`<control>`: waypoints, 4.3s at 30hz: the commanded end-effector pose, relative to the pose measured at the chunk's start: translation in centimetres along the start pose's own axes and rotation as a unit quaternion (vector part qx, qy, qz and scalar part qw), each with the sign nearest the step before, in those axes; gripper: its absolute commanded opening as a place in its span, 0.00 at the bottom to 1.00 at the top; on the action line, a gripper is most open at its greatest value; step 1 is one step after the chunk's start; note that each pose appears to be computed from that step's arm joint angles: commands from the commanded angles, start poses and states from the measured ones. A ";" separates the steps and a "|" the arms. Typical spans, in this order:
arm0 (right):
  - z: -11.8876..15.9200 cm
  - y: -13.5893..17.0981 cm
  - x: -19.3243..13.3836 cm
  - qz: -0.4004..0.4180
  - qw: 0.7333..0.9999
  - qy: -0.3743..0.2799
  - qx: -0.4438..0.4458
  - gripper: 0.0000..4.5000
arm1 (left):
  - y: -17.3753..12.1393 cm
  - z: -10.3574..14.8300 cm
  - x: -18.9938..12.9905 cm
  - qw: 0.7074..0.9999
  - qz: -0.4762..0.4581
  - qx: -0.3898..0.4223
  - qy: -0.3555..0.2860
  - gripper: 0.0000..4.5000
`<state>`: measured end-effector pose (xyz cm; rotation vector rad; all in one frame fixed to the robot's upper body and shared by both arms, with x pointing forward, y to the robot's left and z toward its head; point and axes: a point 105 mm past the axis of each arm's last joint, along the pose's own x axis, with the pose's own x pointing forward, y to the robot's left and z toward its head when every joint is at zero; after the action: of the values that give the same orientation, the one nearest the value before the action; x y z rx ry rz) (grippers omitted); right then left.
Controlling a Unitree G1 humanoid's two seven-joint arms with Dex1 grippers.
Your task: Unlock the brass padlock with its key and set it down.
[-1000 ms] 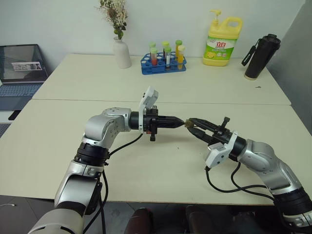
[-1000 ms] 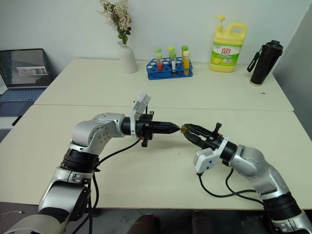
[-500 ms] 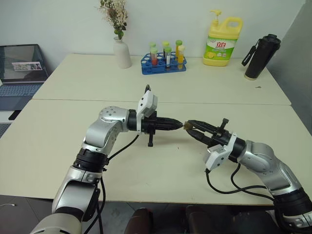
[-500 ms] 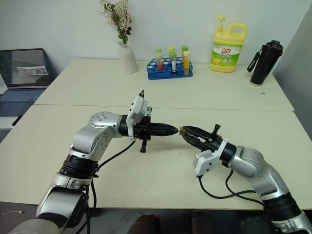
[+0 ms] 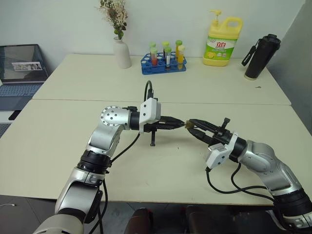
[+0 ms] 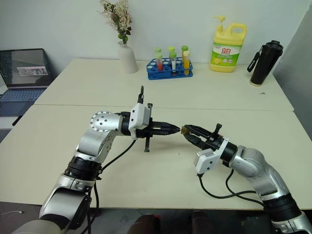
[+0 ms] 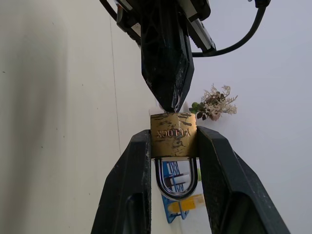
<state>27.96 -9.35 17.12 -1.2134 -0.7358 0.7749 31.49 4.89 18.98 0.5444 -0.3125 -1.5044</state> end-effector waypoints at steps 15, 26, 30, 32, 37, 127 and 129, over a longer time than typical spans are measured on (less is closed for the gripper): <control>0.5 -1.6 0.1 -0.033 0.999 -0.013 -0.007 0.21 | 0.3 0.4 0.4 0.997 0.013 -0.073 -0.027 0.04; 0.4 -1.7 0.1 -0.035 0.999 -0.014 -0.006 0.21 | 0.6 0.6 -0.6 0.975 0.032 -0.222 -0.010 0.67; 0.4 -1.6 0.2 -0.034 0.999 -0.015 -0.005 0.21 | 0.7 0.9 -0.5 0.967 0.040 -0.253 -0.015 0.67; 0.4 -1.6 0.3 -0.034 0.999 -0.017 -0.005 0.21 | 0.5 1.1 -0.2 0.963 0.038 -0.265 -0.019 0.67; 0.4 -1.6 0.3 -0.034 0.999 -0.018 -0.005 0.21 | 0.6 1.5 0.4 0.958 0.039 -0.284 -0.023 0.67; -0.6 -2.3 -1.1 0.050 0.979 0.003 0.198 0.00 | -0.1 2.0 -0.5 0.961 -0.035 -0.273 -0.025 0.04; -0.5 -2.2 -1.1 0.057 0.979 0.001 0.196 0.00 | -0.1 2.0 -0.5 0.961 -0.038 -0.273 -0.027 0.04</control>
<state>28.37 -10.84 18.20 -0.8809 -0.4456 0.9635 30.92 5.18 19.61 0.0587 0.1420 -1.5623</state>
